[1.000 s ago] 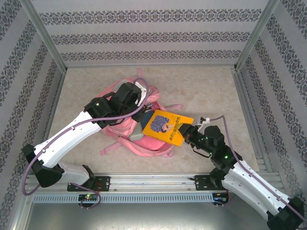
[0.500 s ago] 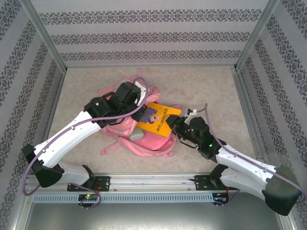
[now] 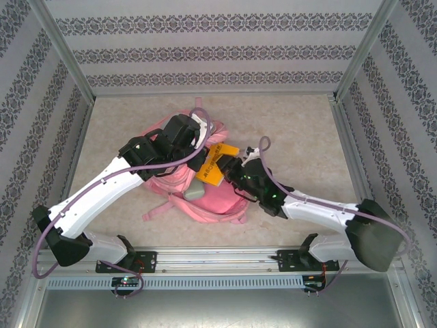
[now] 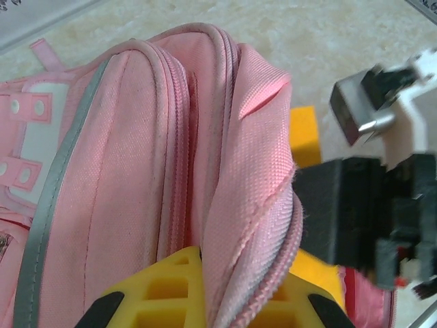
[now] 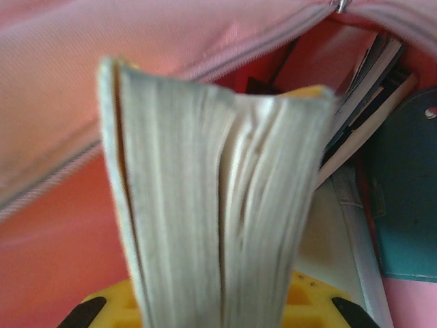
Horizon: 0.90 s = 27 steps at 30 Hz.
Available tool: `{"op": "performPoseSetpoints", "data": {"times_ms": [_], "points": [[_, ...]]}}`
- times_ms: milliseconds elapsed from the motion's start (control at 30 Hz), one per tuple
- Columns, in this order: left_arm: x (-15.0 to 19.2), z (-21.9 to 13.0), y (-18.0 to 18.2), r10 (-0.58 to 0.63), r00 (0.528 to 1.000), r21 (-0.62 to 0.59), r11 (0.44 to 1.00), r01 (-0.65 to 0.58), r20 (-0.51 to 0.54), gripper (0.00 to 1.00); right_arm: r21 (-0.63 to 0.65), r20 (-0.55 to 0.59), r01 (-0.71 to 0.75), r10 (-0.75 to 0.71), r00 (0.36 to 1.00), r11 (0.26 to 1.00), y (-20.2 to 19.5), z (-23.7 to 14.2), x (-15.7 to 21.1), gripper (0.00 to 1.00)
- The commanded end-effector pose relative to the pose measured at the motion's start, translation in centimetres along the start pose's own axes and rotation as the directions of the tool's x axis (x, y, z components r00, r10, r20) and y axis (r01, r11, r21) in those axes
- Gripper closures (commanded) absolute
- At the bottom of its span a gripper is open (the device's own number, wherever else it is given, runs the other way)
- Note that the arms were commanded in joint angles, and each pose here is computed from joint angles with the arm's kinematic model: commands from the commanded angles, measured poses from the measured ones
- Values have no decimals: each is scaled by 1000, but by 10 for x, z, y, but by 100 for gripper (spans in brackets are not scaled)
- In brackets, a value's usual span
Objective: Pack the student bag
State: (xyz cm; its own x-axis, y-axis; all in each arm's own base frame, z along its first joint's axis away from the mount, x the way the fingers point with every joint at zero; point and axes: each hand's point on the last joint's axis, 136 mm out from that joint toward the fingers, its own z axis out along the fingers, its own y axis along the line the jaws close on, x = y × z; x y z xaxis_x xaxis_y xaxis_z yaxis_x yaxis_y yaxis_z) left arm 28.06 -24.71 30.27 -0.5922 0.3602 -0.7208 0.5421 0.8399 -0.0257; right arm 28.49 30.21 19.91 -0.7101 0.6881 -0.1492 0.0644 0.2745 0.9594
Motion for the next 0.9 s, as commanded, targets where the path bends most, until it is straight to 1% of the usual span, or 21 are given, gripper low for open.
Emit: {"op": "performPoseSetpoints", "data": {"times_ms": [0, 100, 200, 300, 400, 500, 567, 733, 800, 867], "points": [[-64, -34, -7, -53, 974, 62, 997, 40, 222, 100, -156, 53, -10, 18, 998, 988, 48, 14, -3, 100], [-71, -33, -14, -67, 972, 94, 995, 46, 227, 100, -148, 62, 35, -26, 998, 988, 47, 35, 8, 100], [-77, -30, -19, -94, 968, 127, 990, 65, 235, 100, -156, 118, 84, -66, 991, 984, 53, 53, 15, 100], [-84, -29, -22, -111, 962, 142, 987, 76, 251, 100, -163, 112, 80, -62, 992, 983, 53, 79, 26, 100], [-91, -31, -22, -117, 956, 144, 986, 81, 268, 100, -103, 120, 91, -79, 990, 990, 41, 98, 32, 95], [-99, -34, -23, -126, 951, 151, 985, 86, 283, 100, -76, 114, 99, -90, 989, 992, 29, 118, 38, 89], [-103, -34, -23, -131, 948, 156, 984, 88, 290, 100, -88, 88, 77, -69, 994, 993, 25, 131, 43, 85], [-109, -33, -22, -148, 943, 163, 981, 103, 299, 100, -193, -54, 96, -108, 993, 977, 33, 161, 74, 65], [-110, -34, -19, -152, 941, 157, 982, 108, 303, 100, -221, -66, 113, -131, 989, 969, 37, 159, 77, 57], [-108, -34, -14, -150, 942, 146, 983, 110, 300, 100, -220, -44, 150, -163, 986, 964, 38, 149, 72, 47]]}}
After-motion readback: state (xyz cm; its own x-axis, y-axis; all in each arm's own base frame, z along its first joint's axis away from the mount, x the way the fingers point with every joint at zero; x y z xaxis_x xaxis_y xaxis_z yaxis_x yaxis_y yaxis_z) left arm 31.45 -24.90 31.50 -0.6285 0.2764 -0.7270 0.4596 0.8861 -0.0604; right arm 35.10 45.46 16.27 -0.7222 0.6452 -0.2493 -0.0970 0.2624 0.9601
